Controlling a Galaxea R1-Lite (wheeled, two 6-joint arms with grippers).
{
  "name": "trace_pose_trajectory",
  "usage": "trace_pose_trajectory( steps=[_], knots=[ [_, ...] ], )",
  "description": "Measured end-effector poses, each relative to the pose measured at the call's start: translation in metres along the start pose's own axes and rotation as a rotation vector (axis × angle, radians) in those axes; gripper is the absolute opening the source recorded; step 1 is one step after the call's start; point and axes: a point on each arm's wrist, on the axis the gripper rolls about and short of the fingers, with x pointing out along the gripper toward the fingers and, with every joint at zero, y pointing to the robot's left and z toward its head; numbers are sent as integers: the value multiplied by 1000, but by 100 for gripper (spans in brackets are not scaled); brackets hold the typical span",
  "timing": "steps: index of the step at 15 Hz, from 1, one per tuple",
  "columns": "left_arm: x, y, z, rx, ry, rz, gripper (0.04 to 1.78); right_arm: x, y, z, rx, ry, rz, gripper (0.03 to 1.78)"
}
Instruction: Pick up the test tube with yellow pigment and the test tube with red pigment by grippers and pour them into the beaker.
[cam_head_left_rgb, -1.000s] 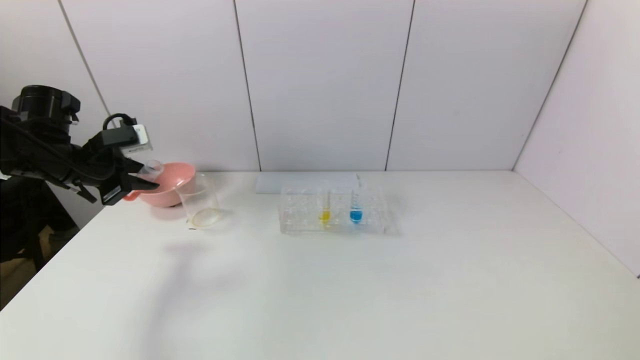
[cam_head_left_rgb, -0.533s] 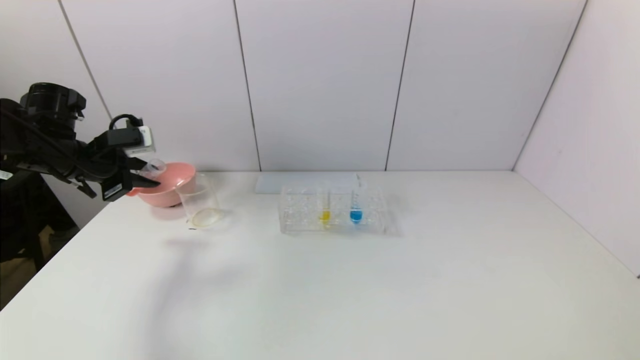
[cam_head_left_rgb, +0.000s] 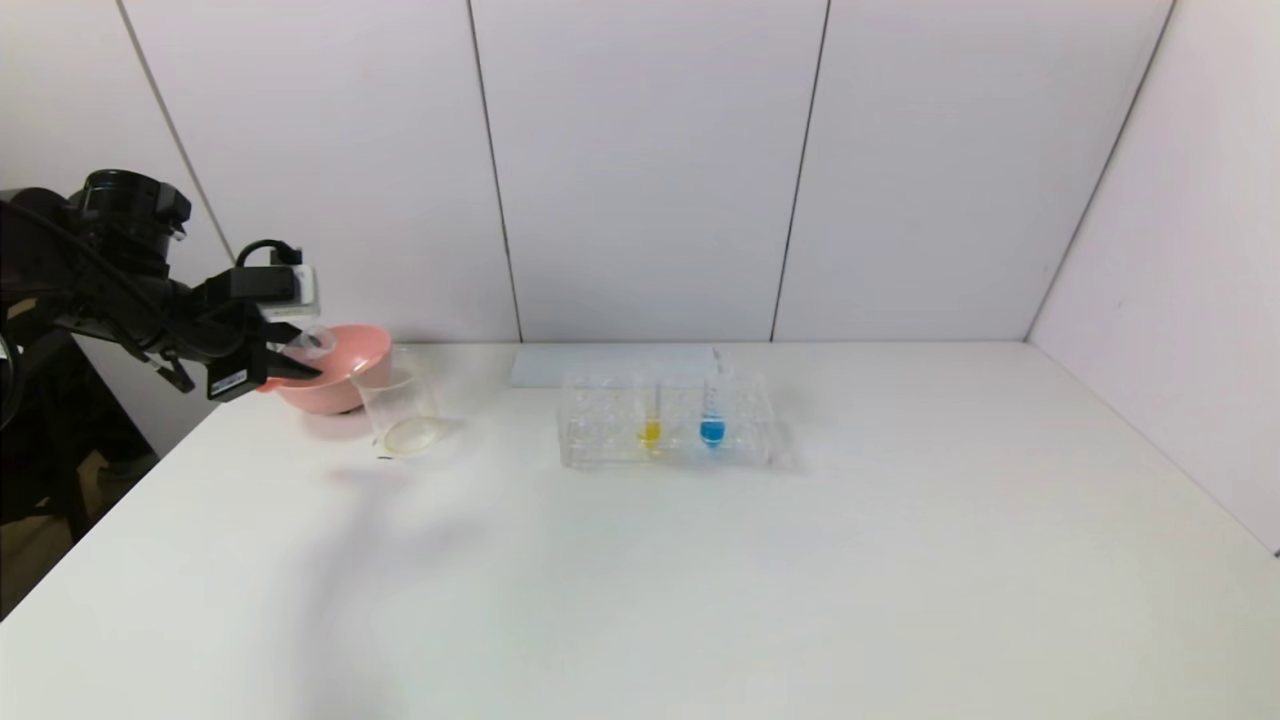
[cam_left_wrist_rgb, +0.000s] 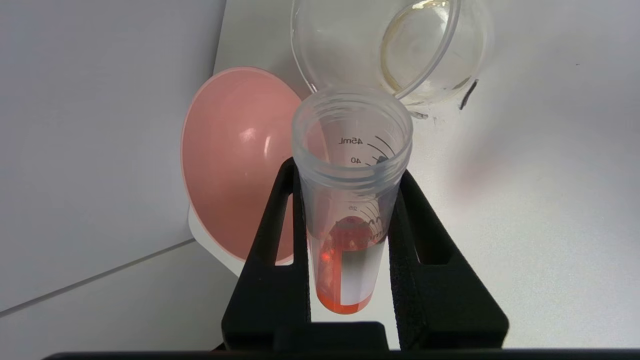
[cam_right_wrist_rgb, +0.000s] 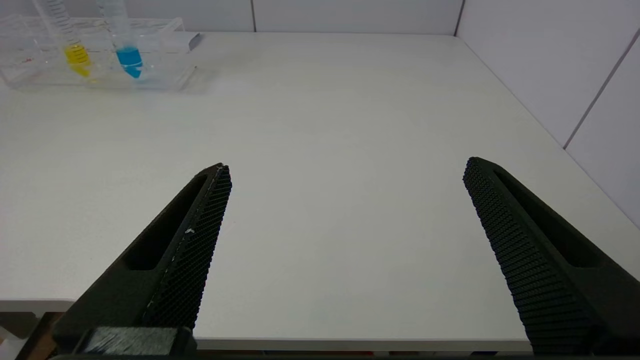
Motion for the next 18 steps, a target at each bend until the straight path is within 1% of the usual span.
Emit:
trace_pose_trajectory(
  steps=[2,5,11,15,18],
  knots=[
    [1,2,0,13,13,-3,46,0,0,0,0,0,0,170],
    [1,0,4,12,56,-45,46,0,0,0,0,0,0,170],
    [4,7,13,90,68,-28,46,0,0,0,0,0,0,170],
    [8,9,21,118,64,-22,46,0,0,0,0,0,0,170],
    [11,10,26,148,104,-18,46,0,0,0,0,0,0,170]
  ],
)
